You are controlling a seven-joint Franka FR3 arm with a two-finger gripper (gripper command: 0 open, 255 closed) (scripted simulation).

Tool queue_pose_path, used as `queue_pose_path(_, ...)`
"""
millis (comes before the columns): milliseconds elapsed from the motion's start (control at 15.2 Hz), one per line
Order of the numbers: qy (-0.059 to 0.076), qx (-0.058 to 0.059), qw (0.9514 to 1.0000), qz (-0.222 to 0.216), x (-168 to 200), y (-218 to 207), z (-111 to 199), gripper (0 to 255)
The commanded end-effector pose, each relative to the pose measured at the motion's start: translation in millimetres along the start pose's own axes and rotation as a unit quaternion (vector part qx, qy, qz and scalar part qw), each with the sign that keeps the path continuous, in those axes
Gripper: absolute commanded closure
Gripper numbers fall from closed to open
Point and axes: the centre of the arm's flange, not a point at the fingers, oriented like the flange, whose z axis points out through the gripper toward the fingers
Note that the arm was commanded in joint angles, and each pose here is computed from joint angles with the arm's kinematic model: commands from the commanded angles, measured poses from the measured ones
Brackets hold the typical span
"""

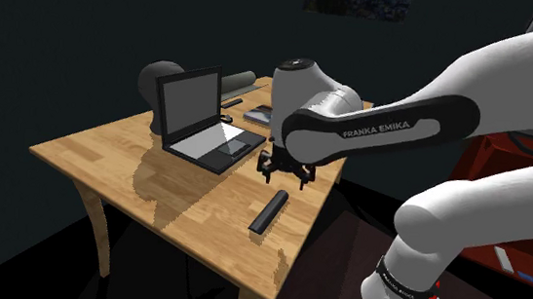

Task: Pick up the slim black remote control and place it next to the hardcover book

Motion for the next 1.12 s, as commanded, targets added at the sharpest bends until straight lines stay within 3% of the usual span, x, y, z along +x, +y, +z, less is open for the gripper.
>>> queue_pose_path(0,-0.003,-0.007,0.9980,0.063,-10,-15,22,0)
queue_pose_path(198,-0.006,-0.016,0.9910,0.132,-18,-34,48,0)
queue_pose_path(660,-0.006,-0.016,0.9910,0.132,-18,-33,85,0)
queue_pose_path(1056,-0.006,-0.016,0.9910,0.132,-18,-33,88,0)
